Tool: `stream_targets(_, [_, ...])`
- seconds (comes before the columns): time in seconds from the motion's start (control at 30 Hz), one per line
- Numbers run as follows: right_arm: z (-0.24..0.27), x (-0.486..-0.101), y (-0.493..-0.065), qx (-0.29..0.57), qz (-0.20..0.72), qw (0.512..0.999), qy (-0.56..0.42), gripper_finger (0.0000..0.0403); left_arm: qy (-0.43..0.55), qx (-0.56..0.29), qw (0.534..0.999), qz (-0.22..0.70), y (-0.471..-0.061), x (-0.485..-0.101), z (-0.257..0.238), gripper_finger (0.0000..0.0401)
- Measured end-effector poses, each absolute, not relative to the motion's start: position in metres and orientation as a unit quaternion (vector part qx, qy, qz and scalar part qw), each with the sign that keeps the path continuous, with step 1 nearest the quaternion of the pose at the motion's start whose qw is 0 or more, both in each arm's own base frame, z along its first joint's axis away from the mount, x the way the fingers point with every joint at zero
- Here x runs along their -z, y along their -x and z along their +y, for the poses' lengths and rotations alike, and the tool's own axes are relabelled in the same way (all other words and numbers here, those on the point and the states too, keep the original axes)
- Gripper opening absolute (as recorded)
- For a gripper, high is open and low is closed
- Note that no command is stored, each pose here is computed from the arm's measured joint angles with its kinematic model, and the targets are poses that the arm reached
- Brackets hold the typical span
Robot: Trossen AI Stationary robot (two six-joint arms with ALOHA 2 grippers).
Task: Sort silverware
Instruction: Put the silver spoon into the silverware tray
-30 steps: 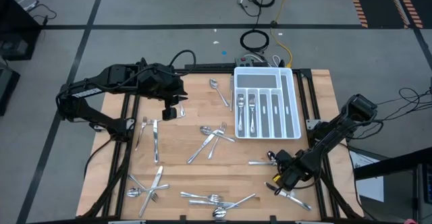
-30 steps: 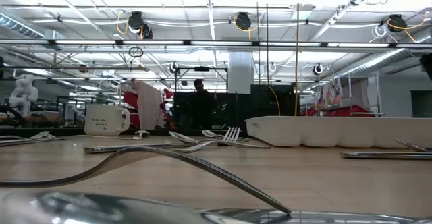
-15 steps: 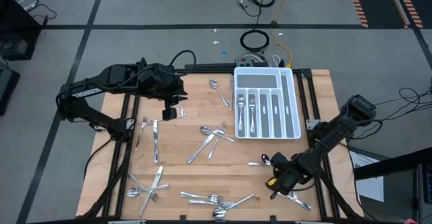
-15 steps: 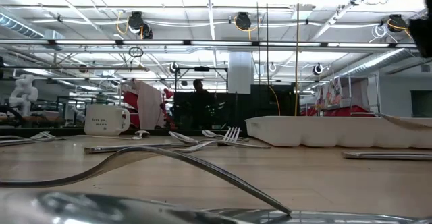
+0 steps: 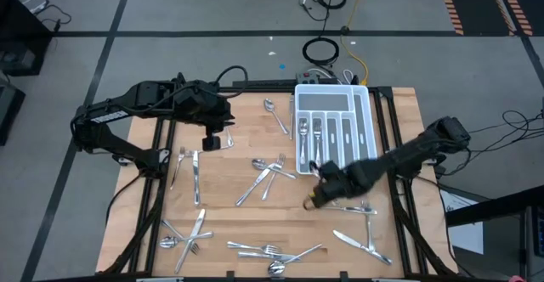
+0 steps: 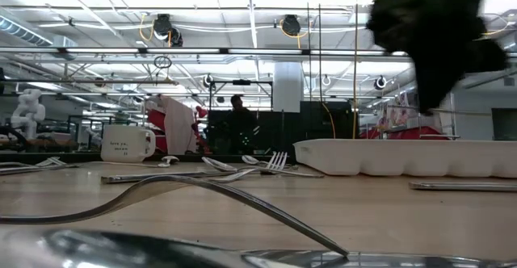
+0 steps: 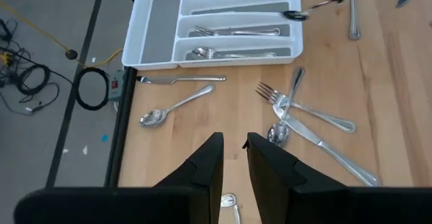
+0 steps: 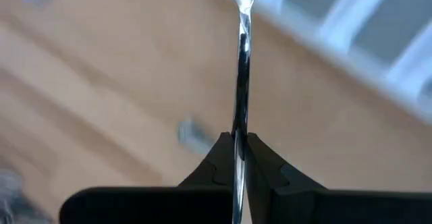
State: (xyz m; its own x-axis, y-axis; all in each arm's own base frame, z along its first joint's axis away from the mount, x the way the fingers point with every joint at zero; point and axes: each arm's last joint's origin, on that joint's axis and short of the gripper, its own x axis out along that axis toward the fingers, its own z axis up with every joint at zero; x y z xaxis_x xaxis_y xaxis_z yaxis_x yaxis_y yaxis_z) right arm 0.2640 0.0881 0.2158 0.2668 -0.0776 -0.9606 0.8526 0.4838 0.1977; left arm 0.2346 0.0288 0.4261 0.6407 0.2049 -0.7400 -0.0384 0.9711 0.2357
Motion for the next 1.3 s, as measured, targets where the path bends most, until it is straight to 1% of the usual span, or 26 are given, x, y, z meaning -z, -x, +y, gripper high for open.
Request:
stream_targets(0.23, [0.028, -0.229, -0.286, 0.363, 0.46, 0.723, -0.367, 0.0, -0.12, -0.059, 0.897, 0.421, -0.234, -0.426, 0.029, 0.0074])
stream_targets(0.43, [-0.019, -0.233, -0.296, 0.382, 0.404, 0.736, -0.386, 0.0, -0.129, -0.055, 0.896, 0.422, -0.234, -0.426, 0.029, 0.0074])
stream_targets(0.6, [-0.048, -0.234, -0.298, 0.41, 0.371, 0.734, -0.394, 0.0, -0.129, -0.055, 0.896, 0.422, -0.234, -0.426, 0.029, 0.0074])
stream_targets(0.73, [-0.058, -0.228, -0.301, 0.427, 0.362, 0.728, -0.394, 0.0, -0.128, -0.055, 0.896, 0.422, -0.234, -0.426, 0.029, 0.0074])
stream_targets(0.87, [-0.059, -0.213, -0.313, 0.422, 0.365, 0.726, -0.402, 0.0, -0.128, -0.055, 0.896, 0.422, -0.234, -0.426, 0.029, 0.0074])
stream_targets(1.0, [-0.053, -0.193, -0.322, 0.432, 0.38, 0.71, -0.407, 0.0, -0.128, -0.055, 0.896, 0.422, -0.234, -0.426, 0.029, 0.0074])
stream_targets(1.3, [-0.05, -0.167, -0.327, 0.463, 0.401, 0.673, -0.415, 0.0, -0.116, -0.061, 0.897, 0.421, -0.234, -0.426, 0.029, 0.0074])
